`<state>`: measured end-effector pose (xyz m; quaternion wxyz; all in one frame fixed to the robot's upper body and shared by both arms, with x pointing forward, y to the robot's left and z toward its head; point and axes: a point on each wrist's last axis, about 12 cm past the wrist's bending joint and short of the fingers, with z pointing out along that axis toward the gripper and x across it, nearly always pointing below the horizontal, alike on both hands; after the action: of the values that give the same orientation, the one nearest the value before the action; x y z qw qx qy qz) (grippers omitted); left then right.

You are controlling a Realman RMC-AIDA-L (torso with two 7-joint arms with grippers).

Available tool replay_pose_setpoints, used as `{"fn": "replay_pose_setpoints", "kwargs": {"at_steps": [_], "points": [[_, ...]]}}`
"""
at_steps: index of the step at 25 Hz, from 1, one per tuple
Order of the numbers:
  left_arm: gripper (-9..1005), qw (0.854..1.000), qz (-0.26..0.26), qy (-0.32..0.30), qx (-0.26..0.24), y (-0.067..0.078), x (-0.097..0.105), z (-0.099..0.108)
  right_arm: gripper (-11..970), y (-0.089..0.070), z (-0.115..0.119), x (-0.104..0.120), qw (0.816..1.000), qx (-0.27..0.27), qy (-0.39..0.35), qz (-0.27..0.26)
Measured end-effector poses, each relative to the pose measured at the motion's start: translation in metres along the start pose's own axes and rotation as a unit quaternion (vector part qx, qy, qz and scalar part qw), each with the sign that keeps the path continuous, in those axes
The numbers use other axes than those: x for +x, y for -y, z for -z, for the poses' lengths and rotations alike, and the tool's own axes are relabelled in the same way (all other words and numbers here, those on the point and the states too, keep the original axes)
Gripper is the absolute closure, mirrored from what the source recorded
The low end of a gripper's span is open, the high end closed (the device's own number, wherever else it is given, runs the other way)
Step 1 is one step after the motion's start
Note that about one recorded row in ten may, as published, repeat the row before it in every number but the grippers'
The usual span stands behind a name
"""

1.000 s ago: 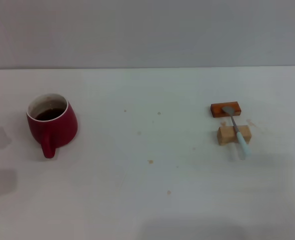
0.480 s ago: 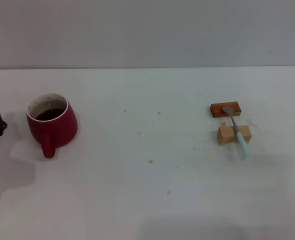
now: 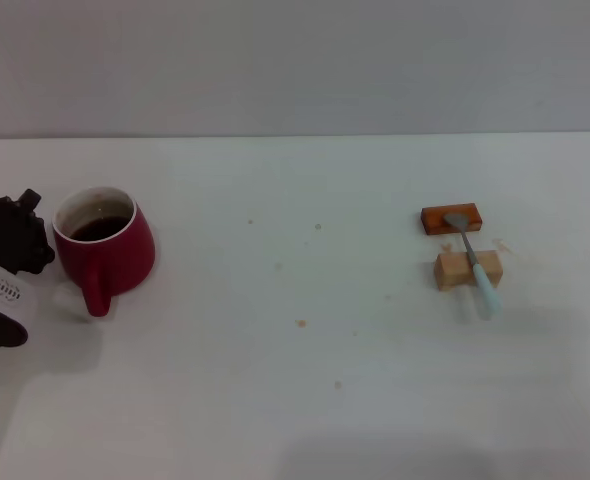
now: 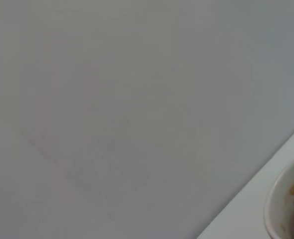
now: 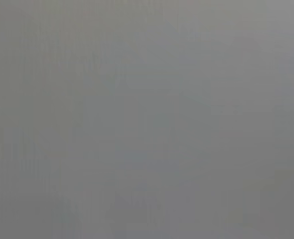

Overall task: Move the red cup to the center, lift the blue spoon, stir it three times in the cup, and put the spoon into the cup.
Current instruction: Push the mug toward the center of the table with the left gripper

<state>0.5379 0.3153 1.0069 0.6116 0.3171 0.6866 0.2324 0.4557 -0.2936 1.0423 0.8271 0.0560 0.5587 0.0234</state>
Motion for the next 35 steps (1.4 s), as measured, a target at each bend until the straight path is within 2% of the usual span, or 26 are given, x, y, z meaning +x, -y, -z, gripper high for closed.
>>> {"fn": "replay_pose_setpoints", "kwargs": {"at_steps": [11, 14, 25, 35], "points": [[966, 0.999, -0.031, 0.015, 0.034, 0.005, -0.005, -0.005, 271, 0.000, 0.000, 0.000, 1.000, -0.001, 0.000, 0.001], [963, 0.997, -0.048, 0.033, 0.056, 0.010, -0.011, -0.006, 271, -0.001, 0.000, 0.000, 1.000, -0.003, 0.000, 0.000], [950, 0.991, -0.067, 0.073, 0.090, 0.024, -0.025, -0.008, 271, -0.003, 0.003, -0.001, 1.000, -0.006, 0.002, -0.003], [938, 0.985, -0.070, 0.106, 0.117, 0.038, -0.039, -0.007, 271, -0.005, 0.005, -0.001, 1.000, -0.008, 0.005, -0.005]]}}
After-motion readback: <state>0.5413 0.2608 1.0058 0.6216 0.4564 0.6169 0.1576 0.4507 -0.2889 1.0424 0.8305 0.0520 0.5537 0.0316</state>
